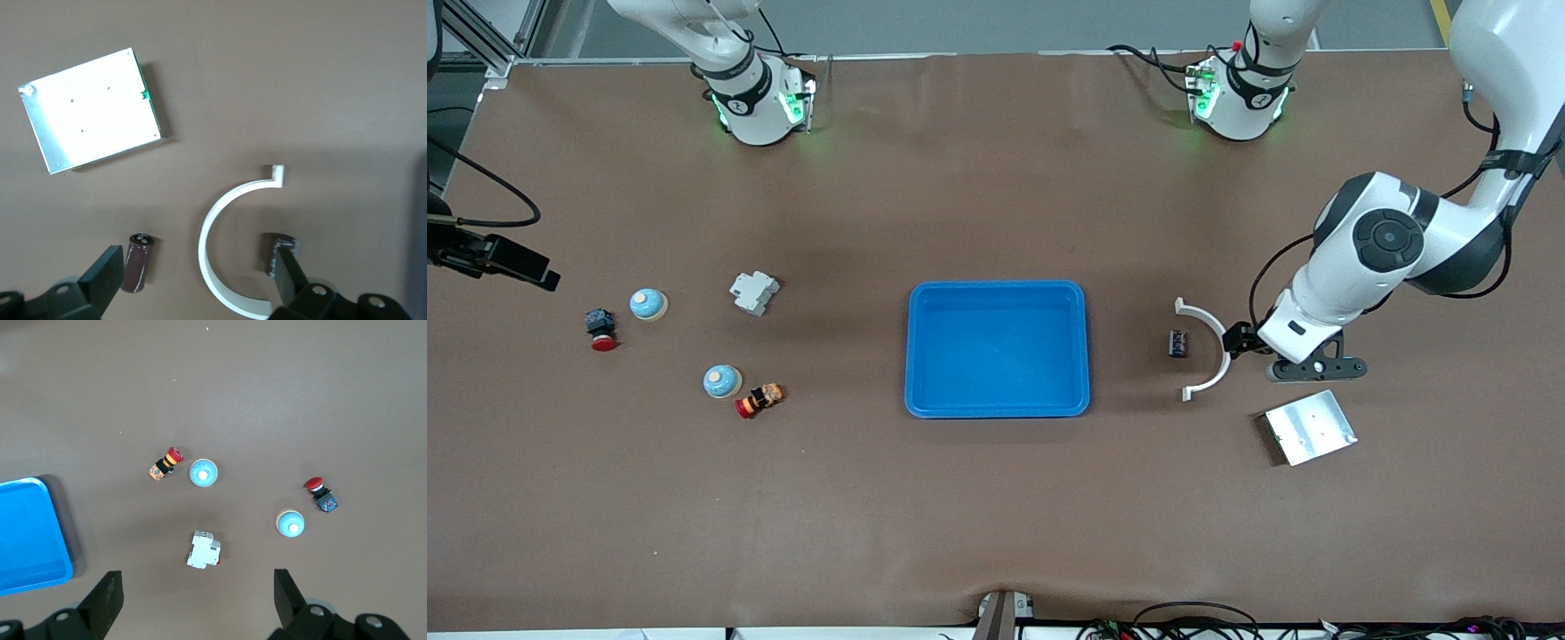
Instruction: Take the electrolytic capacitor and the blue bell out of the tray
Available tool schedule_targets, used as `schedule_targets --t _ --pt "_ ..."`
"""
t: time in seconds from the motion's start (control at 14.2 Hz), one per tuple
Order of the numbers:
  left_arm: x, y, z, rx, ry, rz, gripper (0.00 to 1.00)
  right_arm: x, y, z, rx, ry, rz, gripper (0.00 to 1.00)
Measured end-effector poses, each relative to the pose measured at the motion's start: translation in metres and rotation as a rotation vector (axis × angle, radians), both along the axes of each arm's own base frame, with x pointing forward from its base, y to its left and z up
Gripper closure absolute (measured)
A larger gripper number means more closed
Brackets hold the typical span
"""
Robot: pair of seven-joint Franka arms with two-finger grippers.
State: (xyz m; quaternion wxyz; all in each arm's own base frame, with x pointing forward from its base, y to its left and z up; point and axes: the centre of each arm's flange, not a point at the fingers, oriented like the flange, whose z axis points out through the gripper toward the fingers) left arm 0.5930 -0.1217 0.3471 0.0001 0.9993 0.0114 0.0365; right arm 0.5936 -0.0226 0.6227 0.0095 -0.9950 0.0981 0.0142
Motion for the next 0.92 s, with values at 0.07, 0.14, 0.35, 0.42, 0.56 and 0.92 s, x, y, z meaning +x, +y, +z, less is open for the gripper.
schedule_targets --t 0.07,0.14,0.35,0.42,0.56,0.92 --pt "0.004 -0.002 0.011 -0.011 -0.001 0.011 0.00 0.000 0.000 0.000 0.000 0.000 0.000 0.00" --pt "0.007 -0.002 0.020 -0.017 -0.004 0.021 0.00 0.000 0.000 0.000 0.000 0.000 0.000 0.00" --pt "0.014 0.005 0.032 -0.011 -0.003 0.041 0.00 0.000 0.000 0.000 0.000 0.000 0.000 0.00" --pt "0.016 0.008 0.034 -0.008 -0.001 0.047 0.00 0.000 0.000 0.000 0.000 0.000 0.000 0.00" --pt "0.019 0.020 0.036 -0.006 -0.001 0.068 0.00 0.000 0.000 0.000 0.000 0.000 0.000 0.00" --pt "0.028 0.054 0.044 -0.004 -0.018 0.057 0.00 0.000 -0.002 0.000 0.000 0.000 -0.003 0.00"
